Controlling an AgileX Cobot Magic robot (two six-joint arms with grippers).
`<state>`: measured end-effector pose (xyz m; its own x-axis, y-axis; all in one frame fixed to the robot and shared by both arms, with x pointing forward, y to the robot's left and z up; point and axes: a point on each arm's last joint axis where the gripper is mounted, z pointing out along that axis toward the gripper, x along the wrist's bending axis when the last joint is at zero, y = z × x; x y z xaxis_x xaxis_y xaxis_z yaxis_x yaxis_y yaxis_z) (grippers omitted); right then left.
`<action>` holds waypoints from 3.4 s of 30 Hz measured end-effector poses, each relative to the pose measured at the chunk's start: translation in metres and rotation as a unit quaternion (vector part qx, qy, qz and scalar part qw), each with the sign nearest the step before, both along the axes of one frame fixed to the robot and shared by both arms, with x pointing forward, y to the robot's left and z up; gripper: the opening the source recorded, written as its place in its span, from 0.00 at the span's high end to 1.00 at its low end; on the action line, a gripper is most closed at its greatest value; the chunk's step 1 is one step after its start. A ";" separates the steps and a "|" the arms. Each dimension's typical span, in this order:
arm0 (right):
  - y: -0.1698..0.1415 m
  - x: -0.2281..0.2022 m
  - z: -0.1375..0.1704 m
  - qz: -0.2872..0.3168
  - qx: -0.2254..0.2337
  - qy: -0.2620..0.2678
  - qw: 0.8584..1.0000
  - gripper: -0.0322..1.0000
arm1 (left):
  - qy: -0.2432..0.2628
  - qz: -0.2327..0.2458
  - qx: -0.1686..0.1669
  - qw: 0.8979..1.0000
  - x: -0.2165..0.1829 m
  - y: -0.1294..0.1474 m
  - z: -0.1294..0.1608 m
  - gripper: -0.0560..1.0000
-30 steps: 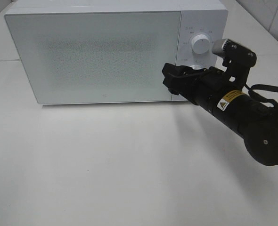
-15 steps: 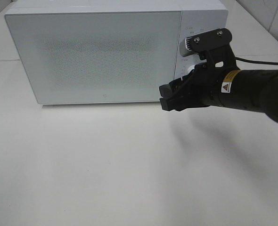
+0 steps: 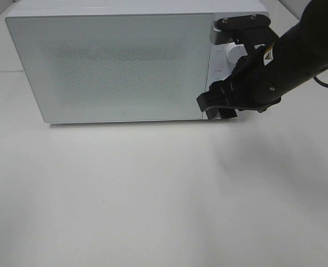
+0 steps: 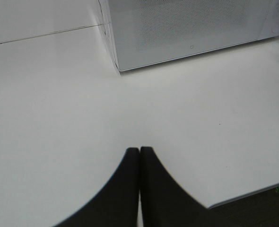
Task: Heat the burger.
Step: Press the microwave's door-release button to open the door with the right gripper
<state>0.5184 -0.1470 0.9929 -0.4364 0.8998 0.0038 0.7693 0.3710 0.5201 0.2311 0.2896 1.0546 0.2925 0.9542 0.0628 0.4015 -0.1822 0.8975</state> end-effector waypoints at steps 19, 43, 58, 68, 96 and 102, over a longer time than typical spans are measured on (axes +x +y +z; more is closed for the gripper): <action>-0.082 -0.006 0.028 -0.146 -0.009 0.109 0.983 0.38 | 0.000 0.000 0.000 1.000 0.000 0.000 0.000 0.95; -0.117 -0.142 0.137 -0.143 0.011 0.032 0.989 0.38 | 0.000 0.000 0.000 1.000 0.000 0.000 0.000 0.95; -0.143 -0.244 0.138 -0.138 0.058 -0.086 0.985 0.38 | 0.000 0.000 0.000 1.000 0.000 0.000 0.000 0.95; -0.152 -0.280 0.089 -0.121 0.076 -0.162 0.976 0.39 | 0.000 0.000 0.000 1.000 0.000 0.000 0.000 0.95; -0.154 -0.289 0.057 -0.098 0.082 -0.238 0.963 0.44 | 0.000 0.000 0.000 1.000 0.000 0.000 0.000 0.95; -0.154 -0.289 0.057 -0.098 0.082 -0.238 0.963 0.44 | 0.000 0.000 0.000 1.000 0.000 0.000 0.000 0.95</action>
<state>0.2298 -0.3008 1.0503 -0.2464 0.9692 -0.0052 0.4752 0.1255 0.8709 0.2311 0.2896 1.0546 0.2925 0.9542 0.0628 0.4015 -0.1822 0.8975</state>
